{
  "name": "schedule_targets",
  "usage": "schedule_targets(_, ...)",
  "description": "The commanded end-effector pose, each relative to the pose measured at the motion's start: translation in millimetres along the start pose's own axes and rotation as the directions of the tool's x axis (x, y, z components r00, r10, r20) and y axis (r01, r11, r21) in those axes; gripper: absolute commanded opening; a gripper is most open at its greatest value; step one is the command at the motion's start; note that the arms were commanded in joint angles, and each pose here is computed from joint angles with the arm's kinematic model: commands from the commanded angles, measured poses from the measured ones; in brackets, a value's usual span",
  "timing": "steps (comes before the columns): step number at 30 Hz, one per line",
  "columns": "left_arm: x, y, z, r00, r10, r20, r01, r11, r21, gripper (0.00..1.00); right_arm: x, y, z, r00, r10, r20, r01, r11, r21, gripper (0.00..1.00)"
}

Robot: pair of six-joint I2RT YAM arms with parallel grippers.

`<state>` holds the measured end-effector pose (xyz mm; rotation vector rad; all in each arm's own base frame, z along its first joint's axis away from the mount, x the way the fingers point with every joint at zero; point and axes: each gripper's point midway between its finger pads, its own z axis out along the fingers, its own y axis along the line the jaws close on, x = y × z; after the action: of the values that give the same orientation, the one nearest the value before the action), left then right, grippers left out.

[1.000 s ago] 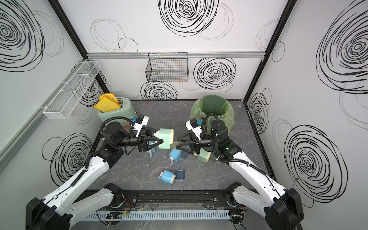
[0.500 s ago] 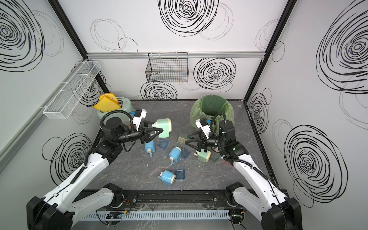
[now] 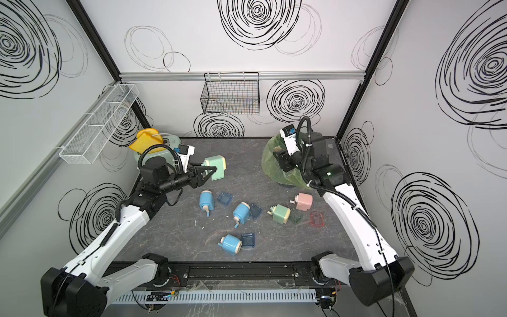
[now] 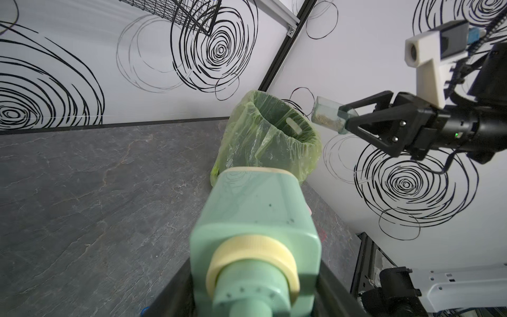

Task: Take out the pencil sharpener tray and clean the shavings
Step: Pour the shavings into the trash bin.

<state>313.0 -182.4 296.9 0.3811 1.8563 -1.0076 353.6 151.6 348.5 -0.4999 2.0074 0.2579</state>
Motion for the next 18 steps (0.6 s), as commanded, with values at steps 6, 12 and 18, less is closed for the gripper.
schedule_targets(6,-6,-8,-8,0.999,-0.005,0.045,0.002,0.998,0.058,0.19,29,-83,-1,0.861,-0.142,-0.489,0.401,0.78,0.48,0.42)
schedule_targets(12,-6,-15,-10,0.999,-0.002,0.047,-0.002,0.997,0.074,0.19,20,-98,-4,0.735,-0.209,-0.645,0.638,0.536,0.553,0.45)
schedule_targets(18,-3,-25,-9,0.999,0.018,0.033,-0.021,0.996,0.092,0.19,-7,-105,-14,0.673,-0.271,-0.688,0.732,0.377,0.567,0.48)
